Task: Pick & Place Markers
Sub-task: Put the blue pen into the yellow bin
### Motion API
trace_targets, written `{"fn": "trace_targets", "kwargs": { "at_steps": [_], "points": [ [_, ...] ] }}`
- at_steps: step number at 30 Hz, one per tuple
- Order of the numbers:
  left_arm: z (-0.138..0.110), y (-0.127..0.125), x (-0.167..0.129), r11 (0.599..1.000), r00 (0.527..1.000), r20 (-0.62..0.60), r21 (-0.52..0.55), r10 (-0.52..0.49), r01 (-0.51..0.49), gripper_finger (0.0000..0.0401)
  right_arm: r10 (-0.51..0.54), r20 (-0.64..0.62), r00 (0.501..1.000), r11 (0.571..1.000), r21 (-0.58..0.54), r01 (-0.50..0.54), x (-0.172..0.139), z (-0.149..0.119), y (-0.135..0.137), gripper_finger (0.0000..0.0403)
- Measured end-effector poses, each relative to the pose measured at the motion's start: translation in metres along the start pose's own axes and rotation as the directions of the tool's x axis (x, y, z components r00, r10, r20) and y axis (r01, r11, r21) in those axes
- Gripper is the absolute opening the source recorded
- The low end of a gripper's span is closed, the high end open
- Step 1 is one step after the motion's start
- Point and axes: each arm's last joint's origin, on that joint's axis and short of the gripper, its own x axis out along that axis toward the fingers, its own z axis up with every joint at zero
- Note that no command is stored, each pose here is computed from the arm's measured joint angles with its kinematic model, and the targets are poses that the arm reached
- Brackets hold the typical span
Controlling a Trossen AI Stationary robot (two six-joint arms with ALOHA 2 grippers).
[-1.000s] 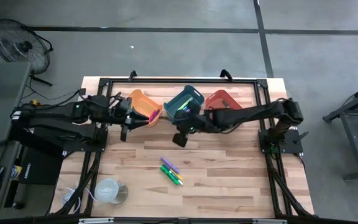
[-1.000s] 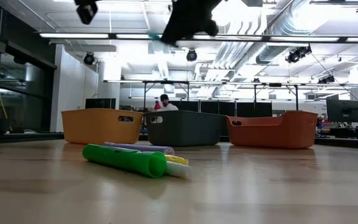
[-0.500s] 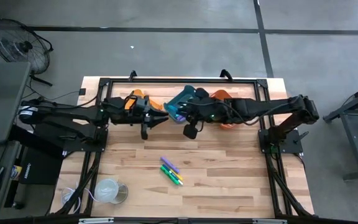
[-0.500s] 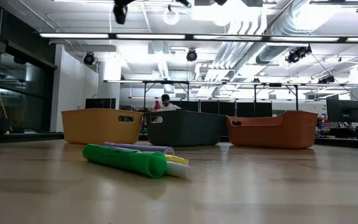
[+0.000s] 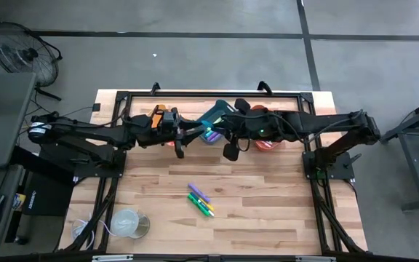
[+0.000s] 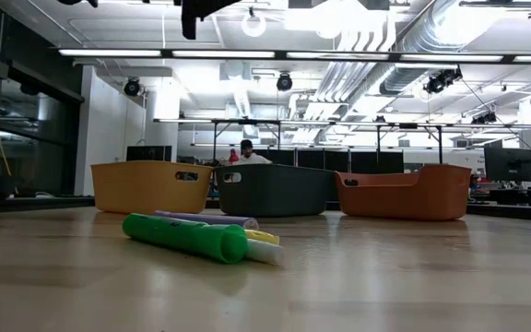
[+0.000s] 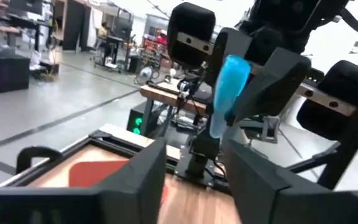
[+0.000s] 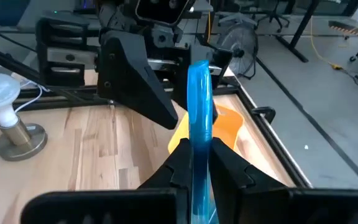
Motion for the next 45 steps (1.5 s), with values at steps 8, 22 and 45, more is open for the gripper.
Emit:
{"fn": "trace_targets", "kwargs": {
  "at_steps": [8, 22, 45],
  "points": [
    [0.008, -0.002, 0.000, 0.999, 0.997, 0.079, 0.031, -0.015, 0.012, 0.0220, 0.010, 0.002, 1.000, 1.000, -0.004, -0.010, 0.002, 0.001, -0.007, 0.0024],
    [0.008, -0.002, 0.000, 1.000, 0.997, 0.082, 0.030, -0.009, 0.007, 0.0222, 0.056, 0.079, 0.995, 0.998, 0.002, -0.056, 0.005, 0.009, -0.015, 0.0024],
    [0.009, -0.002, 0.000, 1.000, 0.996, 0.090, 0.021, -0.006, 0.004, 0.0222, 0.119, 0.089, 0.989, 0.992, 0.030, -0.122, 0.035, 0.004, -0.016, 0.0024]
  ]
}}
